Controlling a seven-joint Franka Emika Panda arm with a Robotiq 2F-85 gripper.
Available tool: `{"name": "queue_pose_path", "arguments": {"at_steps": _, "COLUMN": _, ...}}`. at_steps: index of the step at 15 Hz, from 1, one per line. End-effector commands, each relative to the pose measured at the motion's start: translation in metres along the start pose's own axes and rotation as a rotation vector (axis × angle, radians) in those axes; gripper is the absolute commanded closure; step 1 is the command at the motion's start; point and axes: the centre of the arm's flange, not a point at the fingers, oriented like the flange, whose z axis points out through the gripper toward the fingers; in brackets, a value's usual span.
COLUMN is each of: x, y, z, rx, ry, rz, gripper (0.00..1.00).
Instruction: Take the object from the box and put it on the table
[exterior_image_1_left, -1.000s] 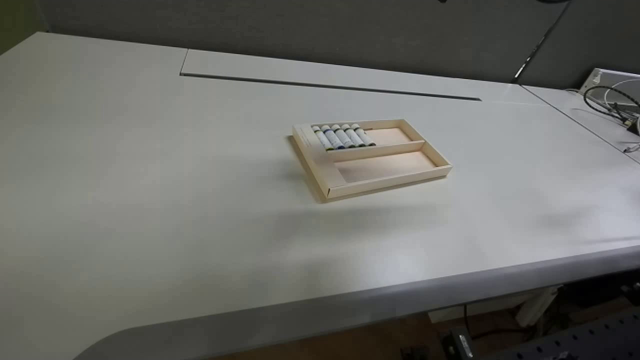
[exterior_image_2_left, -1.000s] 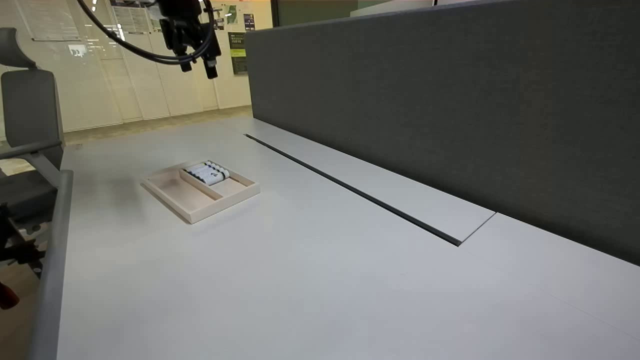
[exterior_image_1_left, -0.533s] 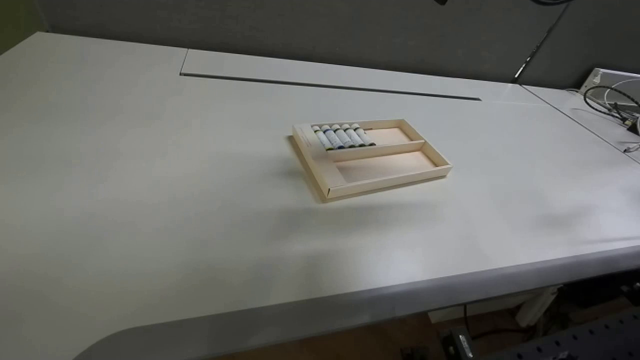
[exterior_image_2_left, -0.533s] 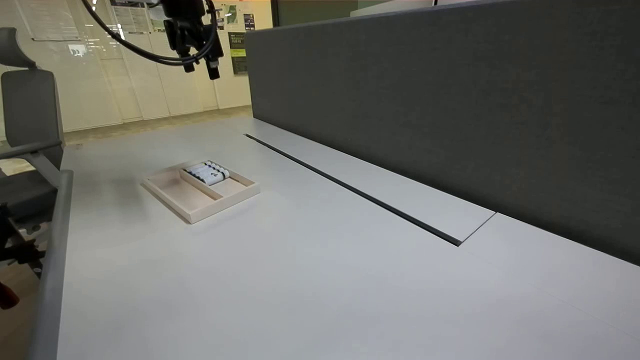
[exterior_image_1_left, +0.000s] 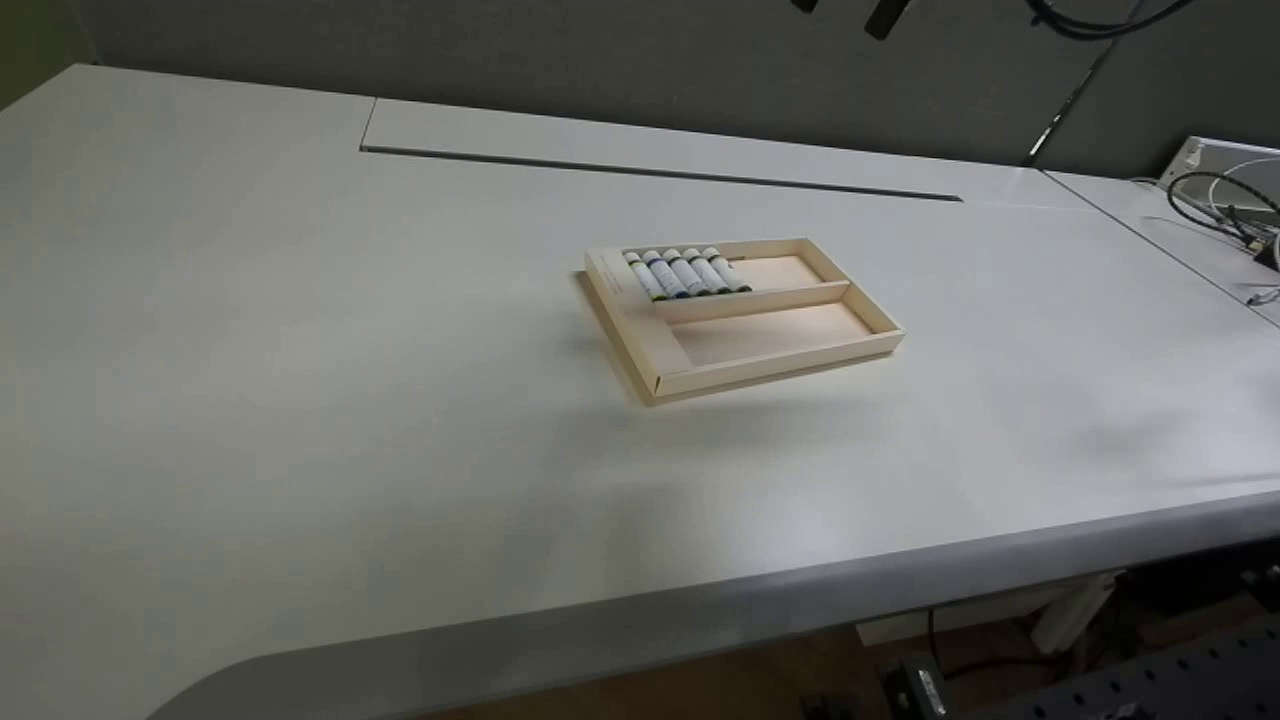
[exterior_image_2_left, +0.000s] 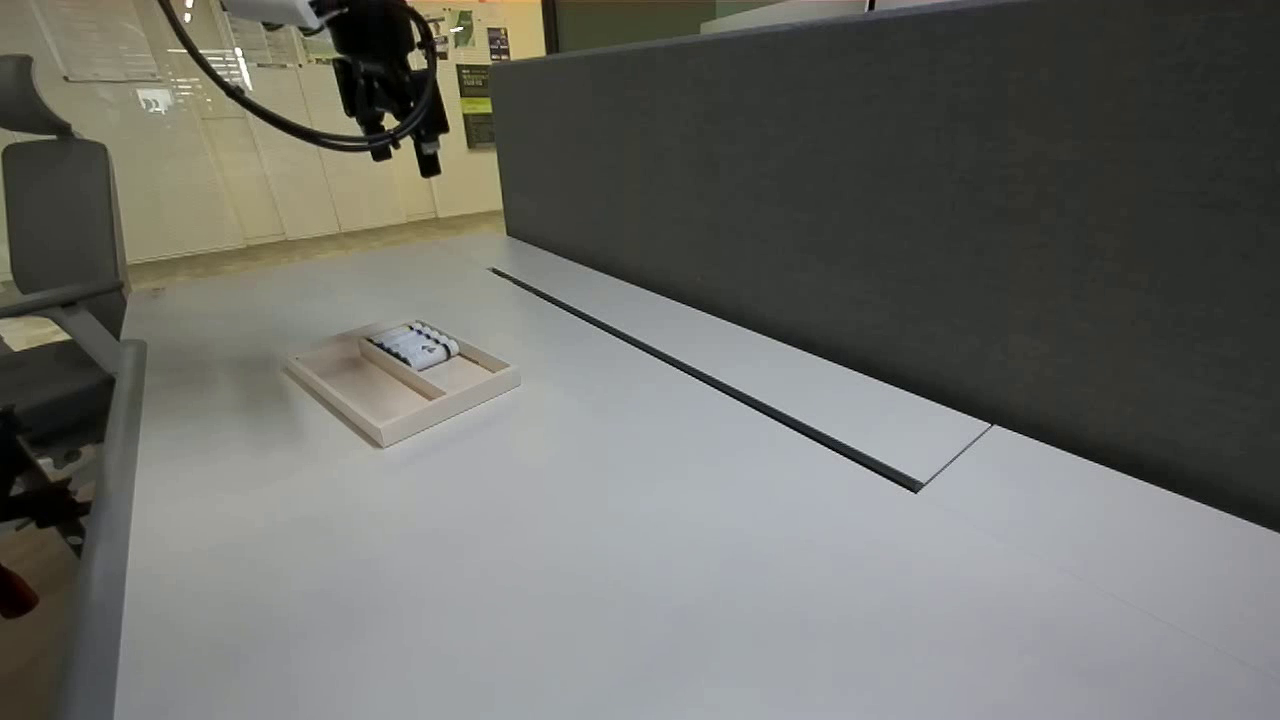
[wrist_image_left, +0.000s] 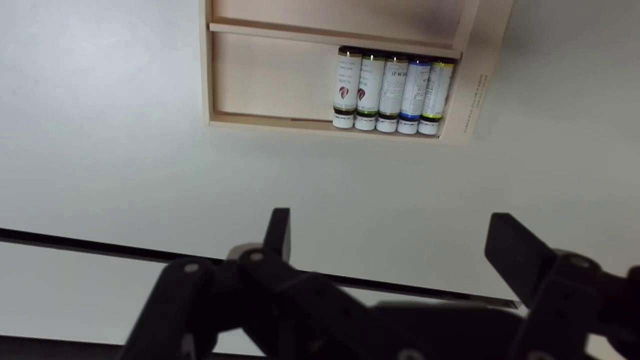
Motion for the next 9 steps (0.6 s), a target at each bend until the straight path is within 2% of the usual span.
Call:
{"name": "queue_pose_path", "arguments": {"at_steps": 1, "x": 0.002, "y": 0.016, "z": 0.038, "rx": -0.009, "ry": -0.014, "rz": 0.081, "gripper": 0.0}}
{"name": "queue_pose_path", "arguments": {"at_steps": 6, "x": -0.001, "y": 0.033, "z": 0.094, "rx": -0.008, "ry": 0.02, "rz": 0.101, "gripper": 0.0}}
{"name": "queue_pose_path", "arguments": {"at_steps": 9, "x": -0.003, "y": 0.033, "z": 0.12, "rx": -0.001, "ry": 0.01, "rz": 0.102, "gripper": 0.0}}
